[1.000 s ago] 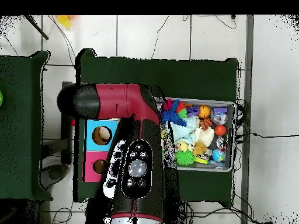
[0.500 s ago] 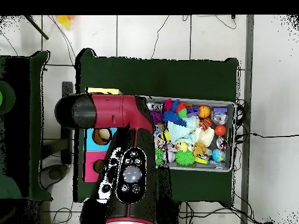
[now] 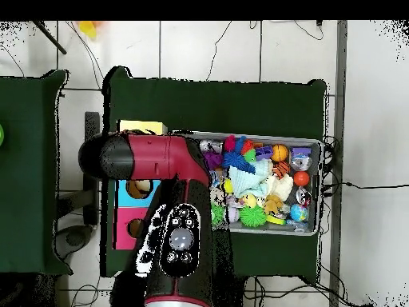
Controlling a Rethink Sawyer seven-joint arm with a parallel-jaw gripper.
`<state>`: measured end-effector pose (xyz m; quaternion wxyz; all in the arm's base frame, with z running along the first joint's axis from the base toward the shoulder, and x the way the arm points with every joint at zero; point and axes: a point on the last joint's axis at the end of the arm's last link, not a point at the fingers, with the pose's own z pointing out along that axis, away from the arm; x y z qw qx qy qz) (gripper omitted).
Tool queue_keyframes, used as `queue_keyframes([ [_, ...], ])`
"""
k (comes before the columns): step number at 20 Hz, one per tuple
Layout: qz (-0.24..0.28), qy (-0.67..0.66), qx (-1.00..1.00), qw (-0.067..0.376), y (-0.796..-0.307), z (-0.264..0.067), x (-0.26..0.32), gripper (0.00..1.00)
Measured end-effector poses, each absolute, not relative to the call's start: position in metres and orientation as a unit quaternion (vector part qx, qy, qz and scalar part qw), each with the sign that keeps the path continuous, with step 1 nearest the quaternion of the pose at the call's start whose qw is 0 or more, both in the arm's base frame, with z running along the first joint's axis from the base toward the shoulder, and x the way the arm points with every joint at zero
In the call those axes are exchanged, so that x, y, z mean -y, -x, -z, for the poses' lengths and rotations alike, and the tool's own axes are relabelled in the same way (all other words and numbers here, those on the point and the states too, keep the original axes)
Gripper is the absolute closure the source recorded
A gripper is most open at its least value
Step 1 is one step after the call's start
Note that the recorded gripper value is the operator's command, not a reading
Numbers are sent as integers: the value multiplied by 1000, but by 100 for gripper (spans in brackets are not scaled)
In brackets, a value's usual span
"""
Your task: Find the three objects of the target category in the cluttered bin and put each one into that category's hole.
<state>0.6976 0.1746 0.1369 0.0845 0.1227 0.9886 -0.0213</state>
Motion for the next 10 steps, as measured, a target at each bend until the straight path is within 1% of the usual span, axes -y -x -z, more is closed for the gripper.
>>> queue_keyframes([
  [5, 25, -123, -988, 86, -695, -141, -182, 100],
  [10, 25, -120, -988, 91, -689, -149, -203, 100],
])
